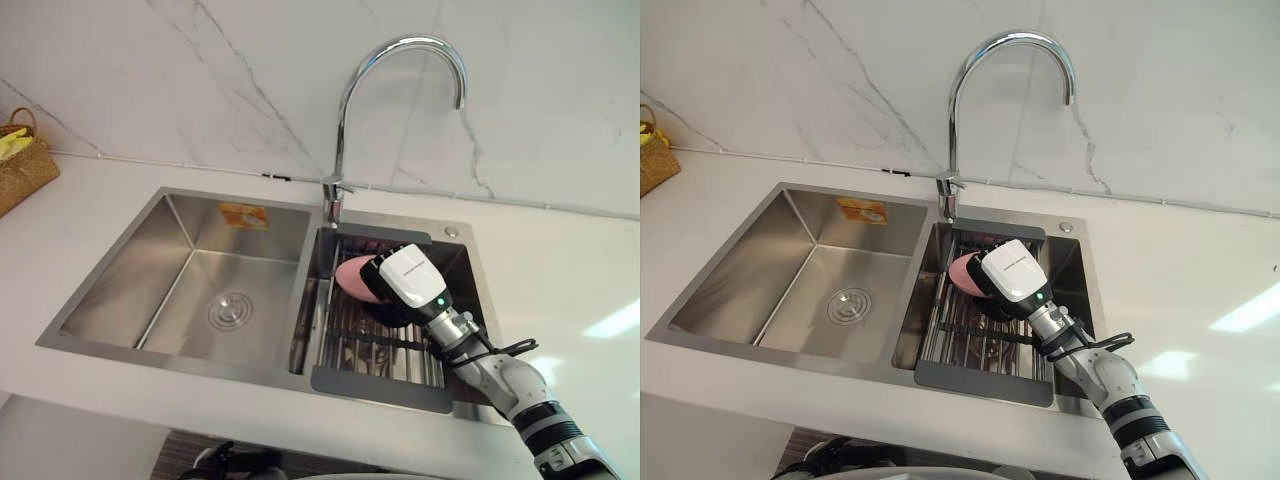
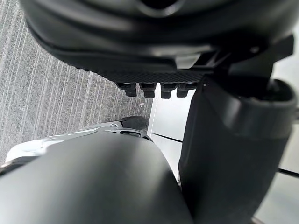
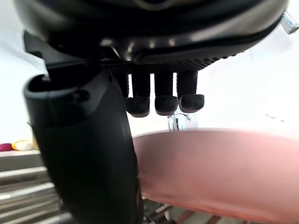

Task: Walk over to the sink, pick up the cup, carry it to the dishwasher, place the cup inside the dishwasher, then close the dishwasher door

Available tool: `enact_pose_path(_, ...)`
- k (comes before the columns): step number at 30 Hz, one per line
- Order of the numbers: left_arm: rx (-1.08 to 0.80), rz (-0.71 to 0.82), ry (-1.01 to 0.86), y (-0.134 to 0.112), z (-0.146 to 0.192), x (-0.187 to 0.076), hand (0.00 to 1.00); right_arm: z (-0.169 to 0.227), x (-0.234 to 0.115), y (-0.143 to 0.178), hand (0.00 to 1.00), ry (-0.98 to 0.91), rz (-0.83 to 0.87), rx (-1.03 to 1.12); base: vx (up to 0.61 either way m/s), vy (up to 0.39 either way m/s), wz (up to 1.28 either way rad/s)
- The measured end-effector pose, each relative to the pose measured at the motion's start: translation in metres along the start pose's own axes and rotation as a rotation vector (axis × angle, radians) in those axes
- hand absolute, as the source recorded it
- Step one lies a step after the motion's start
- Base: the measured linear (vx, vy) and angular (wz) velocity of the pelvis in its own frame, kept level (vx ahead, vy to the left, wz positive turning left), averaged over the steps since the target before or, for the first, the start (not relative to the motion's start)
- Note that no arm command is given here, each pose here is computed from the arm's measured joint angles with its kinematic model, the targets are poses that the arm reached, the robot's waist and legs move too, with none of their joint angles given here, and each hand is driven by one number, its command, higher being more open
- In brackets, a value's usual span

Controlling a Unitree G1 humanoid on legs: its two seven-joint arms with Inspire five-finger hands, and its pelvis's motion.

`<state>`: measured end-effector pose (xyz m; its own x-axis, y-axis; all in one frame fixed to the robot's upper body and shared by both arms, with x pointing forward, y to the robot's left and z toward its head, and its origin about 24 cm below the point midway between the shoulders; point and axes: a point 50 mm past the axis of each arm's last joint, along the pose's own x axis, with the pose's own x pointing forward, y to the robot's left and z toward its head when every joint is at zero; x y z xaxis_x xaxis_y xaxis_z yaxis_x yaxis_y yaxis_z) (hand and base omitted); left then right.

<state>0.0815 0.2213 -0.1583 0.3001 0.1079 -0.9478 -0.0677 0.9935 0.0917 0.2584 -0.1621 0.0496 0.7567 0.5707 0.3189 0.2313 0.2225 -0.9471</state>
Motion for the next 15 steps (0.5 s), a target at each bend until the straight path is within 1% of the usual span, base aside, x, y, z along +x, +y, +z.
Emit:
enact_pose_path(9,-0.001,0.000,-0.001,-0.0003,-0.0002,0.0001,1.00,-0.0014,0.0005,-0.0006,0.00,0.016,-0.005,-0.012,0.00,0.000,0.00)
enact_pose_path(15,-0.002,0.000,-0.007,-0.0006,-0.0002,0.0001,1.00,-0.0068,0.0008,-0.0034,0.00,0.073,-0.026,-0.006,0.00,0.000,0.00)
